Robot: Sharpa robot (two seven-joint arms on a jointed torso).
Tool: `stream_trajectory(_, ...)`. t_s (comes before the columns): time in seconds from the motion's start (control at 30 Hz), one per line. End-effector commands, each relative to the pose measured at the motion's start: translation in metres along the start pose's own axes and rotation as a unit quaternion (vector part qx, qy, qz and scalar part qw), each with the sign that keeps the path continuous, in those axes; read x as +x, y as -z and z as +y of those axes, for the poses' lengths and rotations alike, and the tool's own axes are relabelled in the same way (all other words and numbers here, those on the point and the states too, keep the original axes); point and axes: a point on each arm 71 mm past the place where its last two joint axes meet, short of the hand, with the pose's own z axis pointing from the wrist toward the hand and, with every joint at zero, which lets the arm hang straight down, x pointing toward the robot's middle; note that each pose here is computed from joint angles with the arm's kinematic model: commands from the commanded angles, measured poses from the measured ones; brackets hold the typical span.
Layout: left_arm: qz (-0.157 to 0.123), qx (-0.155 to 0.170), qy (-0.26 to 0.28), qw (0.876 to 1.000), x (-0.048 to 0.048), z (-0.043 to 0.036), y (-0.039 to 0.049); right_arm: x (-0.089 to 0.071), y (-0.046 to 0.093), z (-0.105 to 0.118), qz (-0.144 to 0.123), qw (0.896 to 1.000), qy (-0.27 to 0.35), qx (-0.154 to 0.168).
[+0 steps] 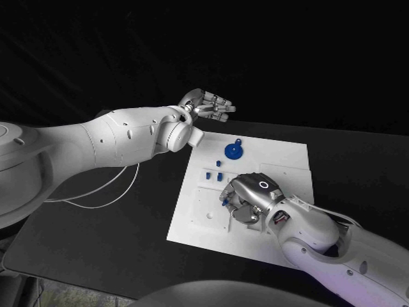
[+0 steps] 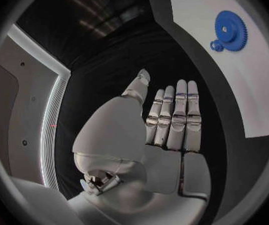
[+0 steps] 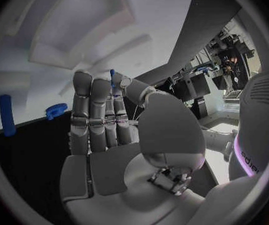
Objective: Assemble the parts on the task board
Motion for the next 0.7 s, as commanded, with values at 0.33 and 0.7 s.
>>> stream_trajectory(0.33, 0.006, 0.003, 0.001, 1.0, 0.0013, -0.0011, -0.0003, 0.007, -0.001, -0.001, 0.03, 0.999, 0.011, 0.004)
stream_trajectory(0.7, 0.008, 0.002, 0.002, 1.0, 0.0023, -0.0013, -0.0005, 0.013, -0.003, 0.001, 0.034, 0.999, 0.013, 0.005)
